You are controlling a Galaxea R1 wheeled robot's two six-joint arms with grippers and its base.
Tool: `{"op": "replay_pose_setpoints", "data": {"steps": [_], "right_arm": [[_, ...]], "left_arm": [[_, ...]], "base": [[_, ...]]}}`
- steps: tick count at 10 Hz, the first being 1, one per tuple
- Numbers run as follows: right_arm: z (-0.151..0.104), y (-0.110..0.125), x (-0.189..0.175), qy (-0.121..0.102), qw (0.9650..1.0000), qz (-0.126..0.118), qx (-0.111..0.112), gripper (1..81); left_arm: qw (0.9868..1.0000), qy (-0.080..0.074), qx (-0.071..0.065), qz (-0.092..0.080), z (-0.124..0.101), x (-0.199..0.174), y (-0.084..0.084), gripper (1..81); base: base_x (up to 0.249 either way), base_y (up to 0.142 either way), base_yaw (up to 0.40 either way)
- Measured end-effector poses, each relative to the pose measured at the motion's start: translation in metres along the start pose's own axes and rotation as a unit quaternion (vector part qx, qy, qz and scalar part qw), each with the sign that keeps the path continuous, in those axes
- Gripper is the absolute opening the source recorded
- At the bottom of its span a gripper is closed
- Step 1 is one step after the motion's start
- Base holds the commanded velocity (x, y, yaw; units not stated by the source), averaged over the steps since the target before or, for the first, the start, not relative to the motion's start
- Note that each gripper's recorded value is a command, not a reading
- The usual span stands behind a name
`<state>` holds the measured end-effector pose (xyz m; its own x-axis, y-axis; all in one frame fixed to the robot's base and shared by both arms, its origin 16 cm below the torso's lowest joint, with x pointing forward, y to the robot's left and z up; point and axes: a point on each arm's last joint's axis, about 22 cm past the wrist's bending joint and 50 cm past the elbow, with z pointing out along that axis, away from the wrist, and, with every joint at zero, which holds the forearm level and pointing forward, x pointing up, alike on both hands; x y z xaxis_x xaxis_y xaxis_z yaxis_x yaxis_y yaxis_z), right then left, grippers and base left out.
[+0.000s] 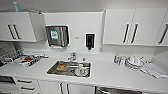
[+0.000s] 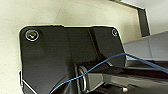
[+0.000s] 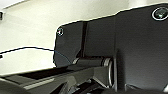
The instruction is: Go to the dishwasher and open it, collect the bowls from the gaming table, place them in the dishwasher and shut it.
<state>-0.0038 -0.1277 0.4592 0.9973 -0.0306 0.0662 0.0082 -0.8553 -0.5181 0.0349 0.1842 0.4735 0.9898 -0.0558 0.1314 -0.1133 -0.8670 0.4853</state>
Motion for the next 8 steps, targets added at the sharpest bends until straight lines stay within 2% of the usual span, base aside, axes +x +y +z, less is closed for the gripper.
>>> {"op": "replay_pose_setpoints", "data": {"steps": [1, 3, 4, 6, 8], "right_arm": [[-0.001, -0.001, -0.001, -0.001, 1.0, 0.002, 0.002, 81.1], [-0.006, 0.002, 0.001, -0.004, 1.0, 0.002, 0.004, 81.1], [-0.009, 0.0, 0.004, -0.003, 0.9999, 0.001, 0.01, 81.1], [-0.018, -0.009, 0.007, -0.014, 0.9994, 0.007, 0.032, 81.1], [-0.031, -0.012, 0.009, -0.029, 0.9981, 0.02, 0.051, 81.1]], "left_arm": [[1.0, 0.0, 0.001, 0.0, -0.001, 0.0, -0.001, 81.1], [0.9999, 0.001, 0.011, 0.0, -0.008, 0.0, -0.016, 81.1], [0.9999, 0.006, 0.015, 0.0, -0.011, 0.003, -0.022, 81.1], [0.9998, 0.018, 0.008, -0.007, -0.011, 0.006, -0.02, 81.1], [0.9998, 0.008, 0.004, -0.017, -0.018, 0.002, -0.027, 81.1]], "base": [[0.0, 0.0, 0.0], [0.0, 0.0, 0.0], [0.0, 0.0, 0.0], [0.0, 0.0, 0.0], [0.0, 0.0, 0.0]]}}
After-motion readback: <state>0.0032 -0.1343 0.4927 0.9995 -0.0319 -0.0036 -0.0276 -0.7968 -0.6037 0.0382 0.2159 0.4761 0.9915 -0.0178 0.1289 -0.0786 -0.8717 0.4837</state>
